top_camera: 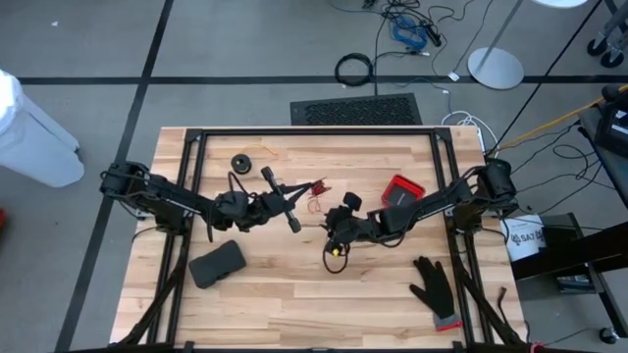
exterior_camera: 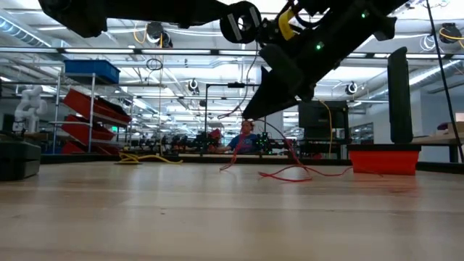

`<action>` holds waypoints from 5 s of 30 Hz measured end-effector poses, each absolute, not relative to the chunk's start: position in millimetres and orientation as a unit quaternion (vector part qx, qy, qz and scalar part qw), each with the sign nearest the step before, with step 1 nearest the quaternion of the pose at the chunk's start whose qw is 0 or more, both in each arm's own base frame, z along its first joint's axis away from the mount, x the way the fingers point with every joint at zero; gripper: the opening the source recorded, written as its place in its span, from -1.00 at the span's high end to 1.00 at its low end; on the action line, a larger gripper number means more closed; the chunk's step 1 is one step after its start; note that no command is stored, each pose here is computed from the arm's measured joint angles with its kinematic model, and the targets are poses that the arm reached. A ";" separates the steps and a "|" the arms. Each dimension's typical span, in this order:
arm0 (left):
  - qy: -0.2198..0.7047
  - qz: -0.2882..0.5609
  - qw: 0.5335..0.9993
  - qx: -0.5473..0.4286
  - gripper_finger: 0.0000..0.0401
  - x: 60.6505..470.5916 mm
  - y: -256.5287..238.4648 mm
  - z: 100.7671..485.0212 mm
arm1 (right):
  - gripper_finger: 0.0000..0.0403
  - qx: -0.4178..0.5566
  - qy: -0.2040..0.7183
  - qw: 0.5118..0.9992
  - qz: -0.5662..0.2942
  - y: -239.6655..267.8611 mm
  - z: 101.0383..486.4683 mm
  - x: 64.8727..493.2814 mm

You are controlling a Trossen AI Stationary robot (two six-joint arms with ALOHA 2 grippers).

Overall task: Coil cords
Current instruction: Coil the red wire onto the black spool

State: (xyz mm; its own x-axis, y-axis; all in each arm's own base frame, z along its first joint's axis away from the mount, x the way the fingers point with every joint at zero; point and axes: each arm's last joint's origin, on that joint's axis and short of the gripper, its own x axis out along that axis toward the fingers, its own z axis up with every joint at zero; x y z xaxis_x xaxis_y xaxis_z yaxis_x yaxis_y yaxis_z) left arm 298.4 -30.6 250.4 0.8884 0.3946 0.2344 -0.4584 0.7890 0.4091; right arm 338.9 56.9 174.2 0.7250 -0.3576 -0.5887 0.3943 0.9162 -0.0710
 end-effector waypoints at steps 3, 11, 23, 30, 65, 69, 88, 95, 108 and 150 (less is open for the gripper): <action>-0.068 0.226 0.943 0.233 1.00 298.5 -30.6 250.3 | 0.32 0.028 0.318 0.922 -0.220 55.4 169.5 338.4; -0.064 0.225 0.943 0.235 1.00 298.7 -30.4 249.7 | 0.39 0.014 0.332 0.910 -0.249 55.7 165.3 333.8; -0.065 0.208 0.946 0.239 1.00 299.3 -31.3 248.6 | 0.72 0.015 0.369 0.887 -0.276 54.3 158.6 324.7; -0.068 0.200 0.947 0.241 1.00 299.5 -31.8 248.6 | 0.89 0.007 0.389 0.878 -0.280 53.6 156.0 320.9; -0.066 0.193 0.948 0.245 1.00 300.4 -28.6 247.5 | 0.36 0.056 0.347 0.878 -0.325 104.3 177.9 267.7; -0.066 0.193 0.948 0.245 1.00 300.4 -28.5 247.5 | 0.29 0.078 0.340 0.875 -0.336 90.8 161.8 267.2; -0.062 0.192 0.948 0.246 1.00 300.6 -28.1 246.8 | 0.60 0.132 0.316 0.894 -0.291 87.1 142.9 257.7; -0.062 0.193 0.948 0.246 1.00 300.6 -28.1 246.8 | 0.82 0.138 0.347 0.886 -0.276 90.7 141.8 251.5; -0.062 0.193 0.948 0.246 1.00 300.6 -28.0 246.8 | 1.00 0.235 0.507 0.828 -0.045 133.4 141.0 238.0; -0.062 0.196 0.947 0.246 1.00 300.7 -26.3 246.9 | 0.12 0.281 0.556 0.772 -0.128 239.2 244.0 173.7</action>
